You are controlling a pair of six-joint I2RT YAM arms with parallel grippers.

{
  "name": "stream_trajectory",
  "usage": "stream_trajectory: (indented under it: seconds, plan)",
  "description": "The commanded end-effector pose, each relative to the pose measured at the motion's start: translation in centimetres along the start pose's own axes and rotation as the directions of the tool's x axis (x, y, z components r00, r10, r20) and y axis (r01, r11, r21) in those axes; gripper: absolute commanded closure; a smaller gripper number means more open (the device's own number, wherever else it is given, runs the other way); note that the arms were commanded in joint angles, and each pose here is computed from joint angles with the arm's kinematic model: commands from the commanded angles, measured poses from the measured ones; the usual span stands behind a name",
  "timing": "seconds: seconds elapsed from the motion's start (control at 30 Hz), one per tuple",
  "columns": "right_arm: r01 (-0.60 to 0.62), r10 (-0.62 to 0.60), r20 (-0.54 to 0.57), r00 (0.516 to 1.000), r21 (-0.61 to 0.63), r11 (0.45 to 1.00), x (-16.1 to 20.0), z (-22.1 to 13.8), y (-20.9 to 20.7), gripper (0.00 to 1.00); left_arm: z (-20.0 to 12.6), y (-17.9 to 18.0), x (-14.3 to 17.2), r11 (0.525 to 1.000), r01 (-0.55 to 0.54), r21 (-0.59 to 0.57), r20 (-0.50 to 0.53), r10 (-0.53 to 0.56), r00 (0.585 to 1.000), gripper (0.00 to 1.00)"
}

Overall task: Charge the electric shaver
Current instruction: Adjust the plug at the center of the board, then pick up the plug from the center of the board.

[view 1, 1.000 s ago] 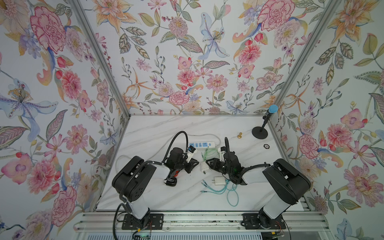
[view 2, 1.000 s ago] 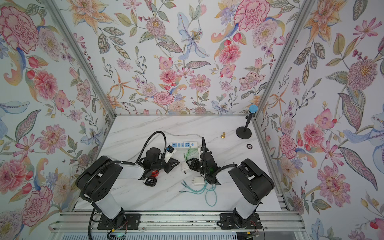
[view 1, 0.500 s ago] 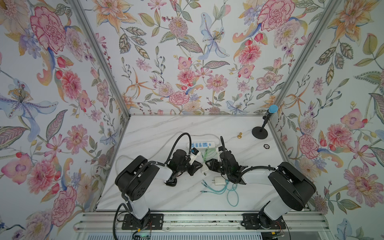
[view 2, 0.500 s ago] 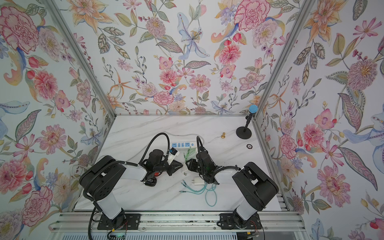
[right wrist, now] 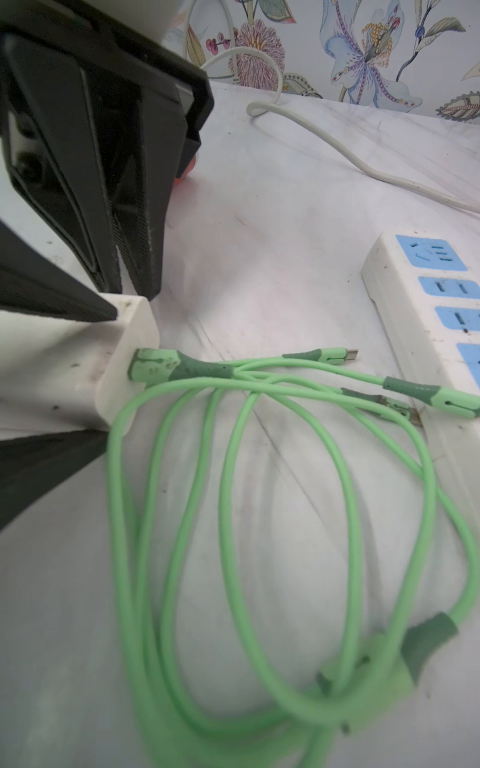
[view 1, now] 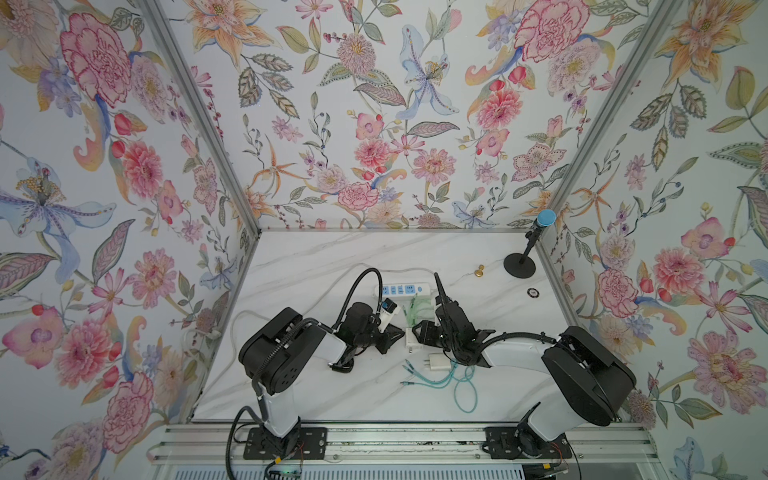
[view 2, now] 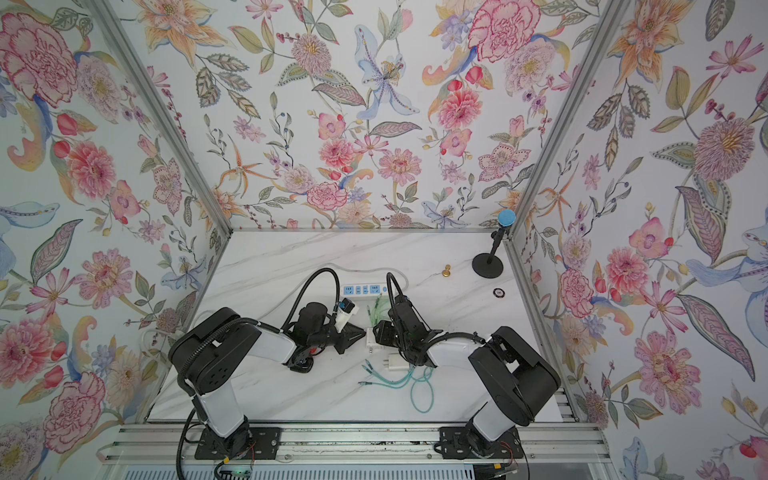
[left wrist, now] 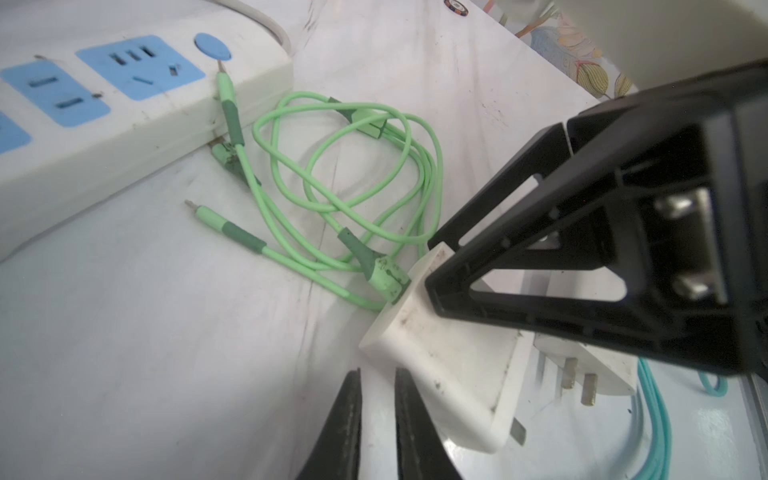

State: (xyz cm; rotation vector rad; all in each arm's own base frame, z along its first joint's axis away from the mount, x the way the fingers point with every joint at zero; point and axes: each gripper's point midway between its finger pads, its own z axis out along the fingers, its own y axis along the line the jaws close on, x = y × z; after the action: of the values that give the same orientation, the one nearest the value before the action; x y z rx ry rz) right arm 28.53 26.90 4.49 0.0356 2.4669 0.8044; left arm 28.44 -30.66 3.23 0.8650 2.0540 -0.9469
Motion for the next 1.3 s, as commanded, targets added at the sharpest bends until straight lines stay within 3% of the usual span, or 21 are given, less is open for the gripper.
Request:
stream_trajectory:
  seconds: [0.0,0.33,0.53,1.03,1.27]
  plan:
    - [-0.005,0.004,-0.004,1.000,-0.013,1.000,0.0,-0.3,0.4,0.53,0.2,-0.6,1.0,1.000,0.009,0.024,-0.015,-0.009,1.000,0.82]
    - [-0.037,0.037,0.004,0.999,-0.003,0.999,0.0,-0.7,-1.0,0.47,-1.0,-1.2,-1.5,0.999,-0.033,0.010,0.021,0.032,0.999,0.82]
    - [-0.056,0.056,-0.004,0.998,-0.040,0.998,0.5,-0.1,-0.9,0.49,-1.9,-2.1,-3.3,0.999,-0.037,0.021,0.054,0.036,0.998,0.82]
    - [-0.081,0.081,-0.002,0.997,-0.046,0.996,0.7,-0.3,-1.7,0.50,0.1,-1.8,-3.5,0.999,-0.035,0.017,0.036,0.034,0.999,0.81]
    - [-0.092,0.092,0.006,0.996,-0.059,0.994,0.2,-0.4,-1.5,0.49,0.6,-0.7,-1.1,1.000,-0.020,-0.020,-0.025,0.020,0.999,0.82]
